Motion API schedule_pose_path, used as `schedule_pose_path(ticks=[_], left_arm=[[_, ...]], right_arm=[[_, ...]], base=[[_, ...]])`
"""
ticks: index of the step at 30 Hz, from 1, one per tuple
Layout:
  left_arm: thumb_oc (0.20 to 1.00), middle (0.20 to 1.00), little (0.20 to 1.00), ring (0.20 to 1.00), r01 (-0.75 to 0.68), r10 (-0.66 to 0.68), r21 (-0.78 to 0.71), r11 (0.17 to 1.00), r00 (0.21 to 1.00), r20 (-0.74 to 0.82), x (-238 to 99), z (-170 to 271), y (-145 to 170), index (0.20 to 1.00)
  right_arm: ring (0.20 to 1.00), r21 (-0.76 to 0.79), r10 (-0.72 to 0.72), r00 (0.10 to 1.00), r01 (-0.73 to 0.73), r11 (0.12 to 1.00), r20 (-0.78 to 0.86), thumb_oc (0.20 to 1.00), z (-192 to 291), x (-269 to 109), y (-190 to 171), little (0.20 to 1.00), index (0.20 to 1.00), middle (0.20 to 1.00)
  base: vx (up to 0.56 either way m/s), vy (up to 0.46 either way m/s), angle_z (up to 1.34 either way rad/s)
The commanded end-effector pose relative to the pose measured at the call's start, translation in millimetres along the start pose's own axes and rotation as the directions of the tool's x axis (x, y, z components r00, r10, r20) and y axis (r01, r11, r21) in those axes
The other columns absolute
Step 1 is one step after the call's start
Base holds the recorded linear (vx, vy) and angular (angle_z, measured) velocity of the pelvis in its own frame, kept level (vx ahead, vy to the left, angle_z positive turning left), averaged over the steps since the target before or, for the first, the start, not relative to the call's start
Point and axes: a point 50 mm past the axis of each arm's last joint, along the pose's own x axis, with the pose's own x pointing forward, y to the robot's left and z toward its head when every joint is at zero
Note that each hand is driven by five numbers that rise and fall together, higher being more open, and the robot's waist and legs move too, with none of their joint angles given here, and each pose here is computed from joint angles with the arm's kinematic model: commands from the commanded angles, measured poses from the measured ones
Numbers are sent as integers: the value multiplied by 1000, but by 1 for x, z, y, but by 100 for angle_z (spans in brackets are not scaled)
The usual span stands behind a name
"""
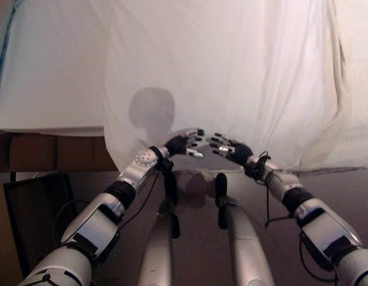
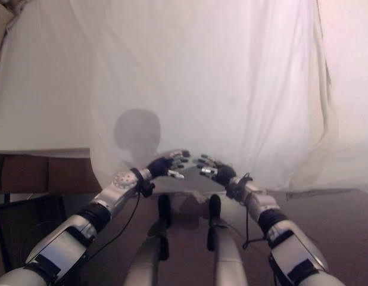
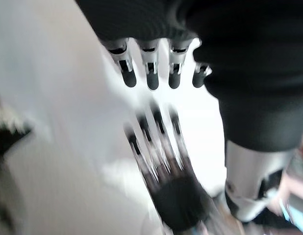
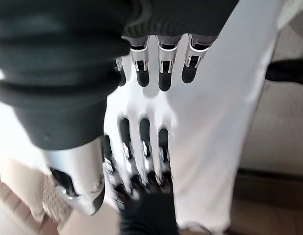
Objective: Make the bed
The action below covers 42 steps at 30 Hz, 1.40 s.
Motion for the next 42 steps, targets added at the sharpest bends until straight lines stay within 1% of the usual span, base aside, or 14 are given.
schedule_pose_path(ticks=[1, 7, 10, 12, 14, 18, 22, 24, 26, 30, 33, 34, 35, 42], left_arm=[[1000, 1000, 1000, 1000, -185, 175, 80, 979, 977, 125, 2, 31, 25, 1000], [1000, 1000, 1000, 1000, -435, 412, 129, 891, 895, 173, -2, 58, 63, 1000], [1000, 1000, 1000, 1000, -518, 495, 175, 838, 854, 159, -10, 64, 83, 1000], [1000, 1000, 1000, 1000, -521, 498, 194, 831, 853, 156, -11, 65, 86, 1000], [1000, 1000, 1000, 1000, -547, 528, 221, 807, 837, 142, -20, 65, 98, 1000], [1000, 1000, 1000, 1000, -606, 603, 203, 769, 793, 86, -42, 49, 118, 1000], [1000, 1000, 1000, 1000, -657, 669, 208, 724, 743, 19, -70, 26, 135, 1000], [1000, 1000, 1000, 1000, -672, 686, 205, 712, 728, 5, -77, 20, 138, 1000], [1000, 1000, 1000, 1000, -715, 734, 188, 674, 676, -62, -97, -5, 143, 1000], [1000, 1000, 1000, 1000, -743, 765, 185, 644, 623, -163, -120, -43, 138, 1000], [1000, 1000, 1000, 1000, -764, 769, 143, 629, 585, -258, -135, -78, 123, 1000], [1000, 1000, 1000, 1000, -765, 753, 116, 633, 574, -321, -142, -100, 109, 1000], [1000, 1000, 1000, 1000, -764, 752, 117, 634, 575, -323, -142, -101, 108, 1000], [1000, 1000, 1000, 1000, -652, 552, 23, 758, 622, -556, -150, -172, 28, 1000]], right_arm=[[1000, 64, -79, 984, 69, 996, 158, 1000, 30, 1, -7, 1000, 1000, 1000], [1000, 131, -275, 915, 246, 960, 296, 1000, 86, 5, -20, 1000, 1000, 1000], [1000, 82, -371, 867, 365, 927, 333, 1000, 112, 1, -26, 1000, 1000, 1000], [1000, 68, -391, 855, 393, 917, 340, 1000, 119, -2, -29, 1000, 1000, 1000], [1000, 42, -468, 816, 484, 874, 340, 1000, 127, -13, -42, 1000, 1000, 1000], [1000, 69, -621, 718, 635, 769, 314, 1000, 131, -39, -70, 1000, 1000, 1000], [1000, 102, -723, 637, 727, 679, 269, 1000, 124, -63, -92, 1000, 1000, 1000], [1000, 106, -735, 627, 738, 667, 257, 1000, 121, -69, -97, 1000, 1000, 1000], [1000, 144, -787, 582, 778, 612, 202, 1000, 102, -84, -110, 1000, 1000, 1000], [1000, 194, -842, 528, 819, 540, 114, 1000, 63, -103, -125, 1000, 1000, 1000], [1000, 217, -873, 488, 851, 479, 14, 1000, 17, -122, -133, 1000, 1000, 1000], [1000, 246, -884, 465, 864, 439, -55, 1000, -12, -133, -134, 1000, 1000, 1000], [1000, 244, -884, 464, 865, 438, -57, 1000, -13, -133, -134, 1000, 1000, 1000], [1000, 237, -863, 421, 901, 364, -277, 1000, -112, -167, -117, 1000, 1000, 1000]], base=[[-33, -16, 2], [-16, -9, 5], [0, 0, 0], [0, 0, 0], [0, 0, 0], [-3, 0, -1], [-7, -1, -2], [-5, -5, -2], [-14, -12, -5], [-5, 13, -6], [3, -1, -7], [3, -8, -4], [33, -8, 1], [75, -20, 4]])
